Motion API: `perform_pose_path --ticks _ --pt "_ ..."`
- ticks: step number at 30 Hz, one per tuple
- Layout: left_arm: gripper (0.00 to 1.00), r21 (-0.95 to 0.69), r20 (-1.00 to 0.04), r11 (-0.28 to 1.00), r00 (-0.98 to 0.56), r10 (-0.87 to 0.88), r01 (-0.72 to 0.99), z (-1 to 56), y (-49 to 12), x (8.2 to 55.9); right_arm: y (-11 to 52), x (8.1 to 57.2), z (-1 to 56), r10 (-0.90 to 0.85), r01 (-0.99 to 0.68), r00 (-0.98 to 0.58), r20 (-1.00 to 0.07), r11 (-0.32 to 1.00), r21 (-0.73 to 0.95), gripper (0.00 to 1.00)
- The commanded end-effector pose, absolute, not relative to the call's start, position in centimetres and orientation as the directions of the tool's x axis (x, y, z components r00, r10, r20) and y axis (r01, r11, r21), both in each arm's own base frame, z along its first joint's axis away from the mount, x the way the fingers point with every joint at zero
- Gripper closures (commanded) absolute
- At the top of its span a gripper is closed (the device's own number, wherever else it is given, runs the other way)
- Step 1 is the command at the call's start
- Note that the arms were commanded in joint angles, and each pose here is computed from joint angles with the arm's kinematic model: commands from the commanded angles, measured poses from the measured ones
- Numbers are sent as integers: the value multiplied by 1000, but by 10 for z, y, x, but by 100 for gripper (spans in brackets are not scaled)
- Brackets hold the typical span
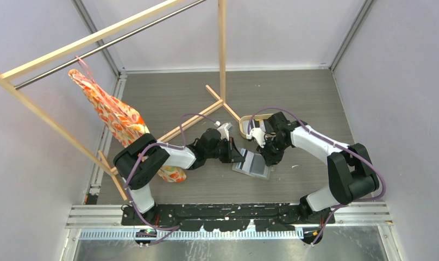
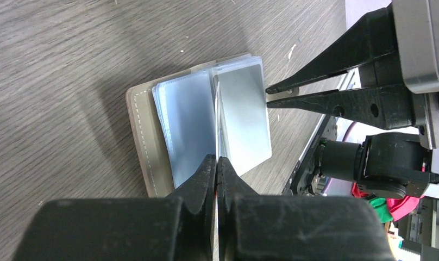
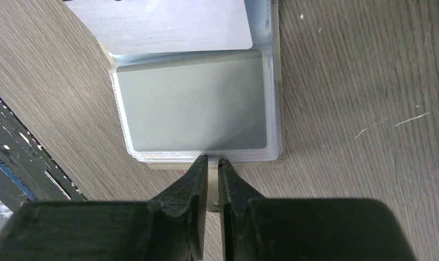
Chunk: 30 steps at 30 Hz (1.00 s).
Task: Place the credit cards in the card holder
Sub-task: Insert the credit card into the card holder.
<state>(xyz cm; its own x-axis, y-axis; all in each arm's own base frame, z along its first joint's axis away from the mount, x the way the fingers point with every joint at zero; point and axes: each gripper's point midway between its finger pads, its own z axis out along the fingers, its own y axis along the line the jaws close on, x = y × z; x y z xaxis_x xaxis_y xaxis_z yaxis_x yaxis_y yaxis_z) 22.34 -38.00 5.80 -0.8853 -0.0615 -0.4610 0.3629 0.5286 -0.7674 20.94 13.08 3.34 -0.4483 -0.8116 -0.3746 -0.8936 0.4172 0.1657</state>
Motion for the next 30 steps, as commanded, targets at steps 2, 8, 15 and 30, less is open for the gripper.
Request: perform_pose_path --ticks 2,8,15,30 --pt "100 -782 -483 488 -872 -81 388 75 -389 231 139 215 47 -794 -898 -436 -424 414 149 82" --pt "100 -783 -466 502 -881 -81 368 69 -387 230 152 204 65 -777 -912 -410 -478 351 212 80" --pt "100 -786 -441 513 -894 -78 343 65 -384 230 160 204 62 -775 -914 -405 -485 337 225 78" --pt "100 -811 -388 492 -920 -48 316 59 -386 228 140 213 28 -868 -919 -395 -302 373 130 78"
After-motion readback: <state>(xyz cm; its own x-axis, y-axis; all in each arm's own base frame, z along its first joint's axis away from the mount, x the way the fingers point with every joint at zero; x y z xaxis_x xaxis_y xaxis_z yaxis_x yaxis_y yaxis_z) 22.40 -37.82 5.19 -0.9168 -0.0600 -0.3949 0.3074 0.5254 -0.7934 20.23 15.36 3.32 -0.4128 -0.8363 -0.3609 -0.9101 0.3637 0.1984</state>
